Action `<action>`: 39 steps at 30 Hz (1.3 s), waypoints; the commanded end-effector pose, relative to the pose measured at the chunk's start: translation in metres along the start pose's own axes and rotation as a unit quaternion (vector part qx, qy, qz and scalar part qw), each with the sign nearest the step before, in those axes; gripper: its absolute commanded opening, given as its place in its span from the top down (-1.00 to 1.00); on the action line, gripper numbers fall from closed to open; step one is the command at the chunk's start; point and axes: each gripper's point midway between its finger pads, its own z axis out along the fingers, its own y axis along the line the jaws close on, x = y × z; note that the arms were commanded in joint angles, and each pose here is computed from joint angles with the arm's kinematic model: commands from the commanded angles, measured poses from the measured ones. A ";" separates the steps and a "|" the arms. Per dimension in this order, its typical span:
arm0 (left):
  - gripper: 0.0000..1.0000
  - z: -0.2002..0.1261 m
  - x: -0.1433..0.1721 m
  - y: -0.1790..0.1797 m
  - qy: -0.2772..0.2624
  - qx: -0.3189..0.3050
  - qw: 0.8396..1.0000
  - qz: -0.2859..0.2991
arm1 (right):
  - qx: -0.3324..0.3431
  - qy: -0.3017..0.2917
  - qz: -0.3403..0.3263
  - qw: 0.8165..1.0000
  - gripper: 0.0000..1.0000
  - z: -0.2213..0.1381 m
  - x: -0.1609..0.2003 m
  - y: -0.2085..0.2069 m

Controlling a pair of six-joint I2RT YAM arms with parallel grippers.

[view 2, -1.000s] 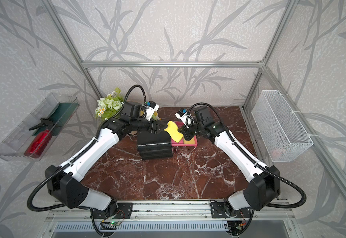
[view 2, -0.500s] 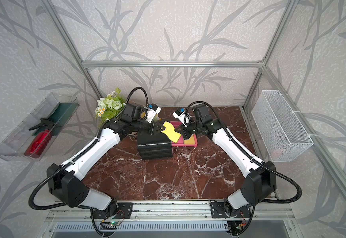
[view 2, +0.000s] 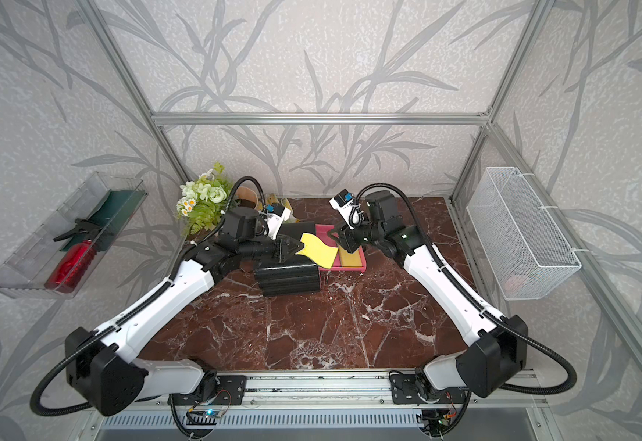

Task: Take the sponge out of the drawer
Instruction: Pick up the sponge from the drawer, then place the sponge at the center of the board.

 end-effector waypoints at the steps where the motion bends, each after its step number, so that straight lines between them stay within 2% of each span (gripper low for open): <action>1: 1.00 -0.008 -0.012 -0.013 -0.071 -0.010 0.996 -0.050 | 0.078 -0.036 0.054 0.995 0.19 -0.017 -0.006 -0.023; 4: 1.00 -0.004 0.002 -0.024 -0.095 -0.007 0.991 -0.099 | 0.105 -0.042 0.096 0.989 0.10 -0.026 0.007 -0.029; 7: 1.00 0.005 0.026 -0.037 -0.102 -0.036 0.988 -0.109 | 0.124 -0.056 0.126 0.983 -0.16 -0.038 0.020 -0.031; 9: 1.00 0.010 0.041 -0.044 -0.107 -0.063 0.986 -0.111 | 0.143 -0.061 0.136 0.978 -0.24 -0.045 0.032 -0.035; 17: 1.00 0.066 0.106 -0.060 -0.115 -0.088 0.978 -0.150 | 0.159 -0.054 0.167 0.972 -0.29 -0.069 0.078 -0.029; 23: 1.00 0.115 0.142 -0.069 -0.093 -0.102 0.978 -0.158 | 0.191 -0.054 0.162 0.966 -0.35 -0.100 0.103 -0.026; 27: 1.00 0.141 0.162 -0.062 -0.072 -0.126 0.975 -0.169 | 0.204 -0.057 0.160 0.964 -0.40 -0.115 0.110 -0.024; 33: 1.00 0.161 0.174 -0.062 -0.047 -0.136 0.976 -0.165 | 0.202 -0.061 0.157 0.965 -0.42 -0.121 0.115 -0.021; 39: 1.00 0.174 0.184 -0.052 -0.032 -0.139 0.971 -0.191 | 0.196 -0.055 0.157 0.966 -0.43 -0.117 0.118 -0.020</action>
